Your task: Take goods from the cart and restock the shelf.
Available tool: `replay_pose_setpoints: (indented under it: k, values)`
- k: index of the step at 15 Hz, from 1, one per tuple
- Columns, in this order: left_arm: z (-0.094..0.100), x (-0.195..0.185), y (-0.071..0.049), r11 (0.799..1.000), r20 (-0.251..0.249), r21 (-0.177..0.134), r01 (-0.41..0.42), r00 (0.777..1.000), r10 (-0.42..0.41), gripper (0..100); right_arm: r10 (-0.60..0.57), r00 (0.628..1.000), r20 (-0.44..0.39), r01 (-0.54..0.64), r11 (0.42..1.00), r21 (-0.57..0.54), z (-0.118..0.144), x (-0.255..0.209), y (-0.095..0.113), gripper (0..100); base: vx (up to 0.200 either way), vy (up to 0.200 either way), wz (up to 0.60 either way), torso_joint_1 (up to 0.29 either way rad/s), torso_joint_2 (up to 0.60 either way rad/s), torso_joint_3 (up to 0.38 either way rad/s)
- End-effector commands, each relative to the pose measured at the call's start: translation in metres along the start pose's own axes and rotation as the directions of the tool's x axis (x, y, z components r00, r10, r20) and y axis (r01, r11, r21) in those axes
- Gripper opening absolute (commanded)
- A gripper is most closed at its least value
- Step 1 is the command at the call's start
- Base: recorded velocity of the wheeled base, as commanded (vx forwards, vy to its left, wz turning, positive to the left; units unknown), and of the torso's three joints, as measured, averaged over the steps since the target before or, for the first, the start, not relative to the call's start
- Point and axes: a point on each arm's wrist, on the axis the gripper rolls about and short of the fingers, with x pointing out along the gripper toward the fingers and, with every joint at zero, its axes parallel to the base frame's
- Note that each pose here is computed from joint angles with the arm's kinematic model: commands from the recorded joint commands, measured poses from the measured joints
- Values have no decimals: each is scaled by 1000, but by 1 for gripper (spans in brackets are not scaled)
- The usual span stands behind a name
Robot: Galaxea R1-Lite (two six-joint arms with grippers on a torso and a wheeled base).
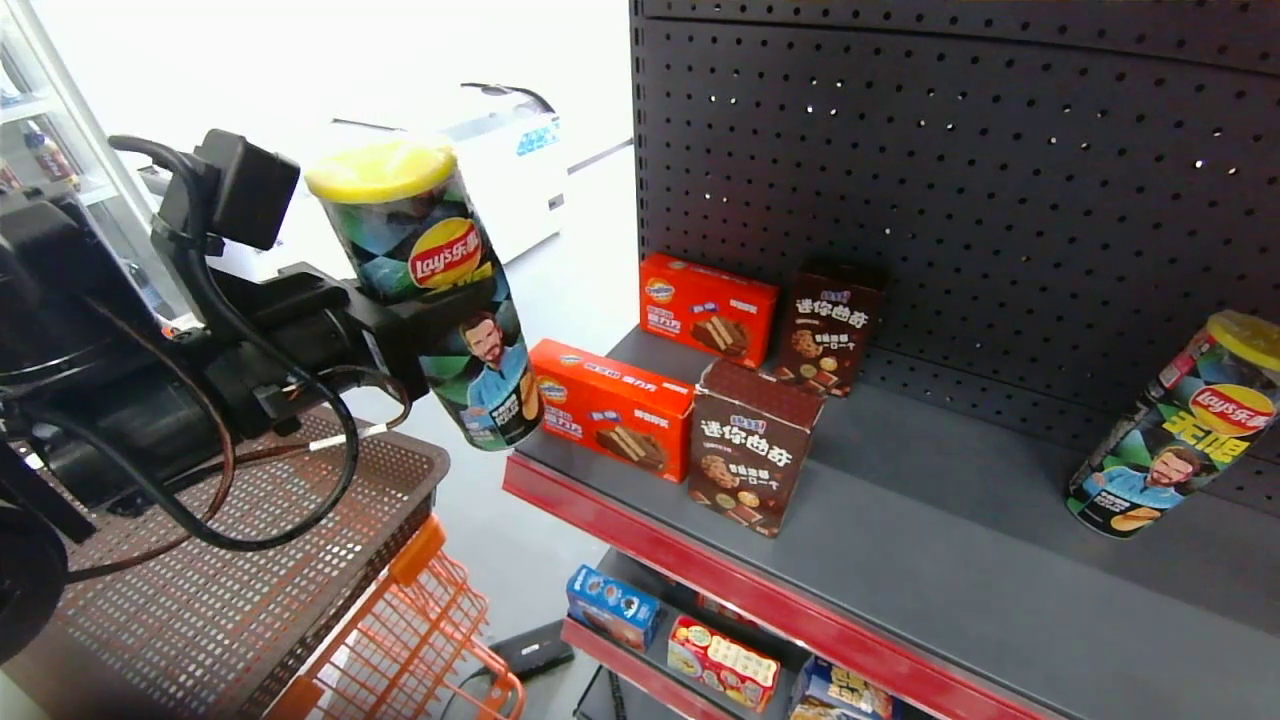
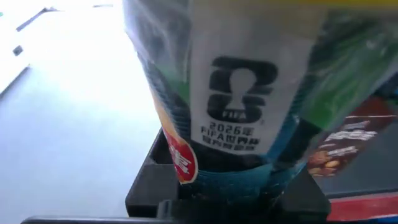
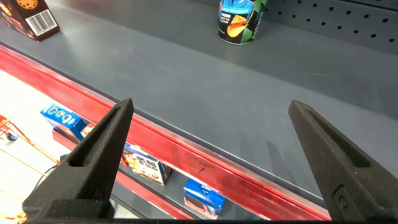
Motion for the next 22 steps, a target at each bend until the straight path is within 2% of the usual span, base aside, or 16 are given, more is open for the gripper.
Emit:
replay_pose_setpoints:
  k: [1, 4, 5, 7, 8, 11, 13, 14, 15, 17, 18, 20, 22]
  values:
    - [4, -2, -8, 999, 12, 0, 38, 999, -38, 0, 0, 1000, -1, 0, 1000, -1, 0, 0, 0, 100, 0, 0, 0, 0, 0, 0]
    - [8, -9, -16, 993, -7, -11, 117, 993, -117, 0, 0, 1000, 0, 0, 1000, -1, 0, 0, 0, 100, 0, 0, 0, 0, 0, 0]
    - [12, -14, -17, 992, -20, -17, 125, 992, -125, 0, 0, 1000, -1, 0, 1000, -1, 0, 0, 0, 100, 0, 0, 0, 0, 0, 0]
    - [18, -19, -20, 993, 2, -7, 120, 993, -120, 0, 0, 1000, -1, 0, 1000, -1, 0, 0, 0, 100, 0, 0, 0, 0, 0, 0]
    - [17, -20, -22, 991, -3, -9, 131, 991, -131, 0, 0, 1000, -1, 0, 1000, -1, 0, 0, 0, 100, 0, 0, 0, 0, 0, 0]
    - [20, -42, -38, 985, 13, -8, 173, 985, -173, 0, 0, 1000, -1, 0, 1000, -1, 0, 0, 0, 100, 0, 0, 0, 0, 0, 0]
    - [23, -49, -42, 982, -17, -24, 187, 982, -187, 0, 0, 1000, -1, 0, 1000, -1, 0, 0, 0, 100, 0, 0, 0, 0, 0, 0]
    - [25, -52, -43, 978, -63, -48, 205, 976, -207, 0, 0, 1000, 0, 0, 1000, -1, 0, 0, 0, 100, 0, 0, 0, 0, 0, 0]
    - [30, -52, -46, 963, -111, -79, 256, 958, -264, 0, 0, 1000, -1, 0, 1000, -1, 0, 0, 0, 100, 0, 0, 0, 0, 0, 0]
    - [37, -50, -54, 944, -128, -97, 315, 937, -325, 0, 0, 1000, -1, 0, 1000, -1, 0, 0, 0, 100, 0, 0, 0, 0, 0, 0]
    - [41, -46, -54, 942, -124, -96, 322, 935, -332, 0, 3, 1000, -1, -3, 1000, -4, 0, 0, 0, 100, 0, 0, 0, 0, 0, 0]
    - [37, -34, -52, 933, -126, -101, 346, 926, -357, 0, 1, 1000, -1, -1, 1000, -2, 0, 0, 0, 100, 0, 0, 0, 0, 0, 0]
    - [37, -28, -52, 920, -87, -83, 384, 917, -390, 0, 1, 1000, -1, -1, 1000, -2, 0, 0, 0, 100, 0, 0, 0, 0, 0, 0]
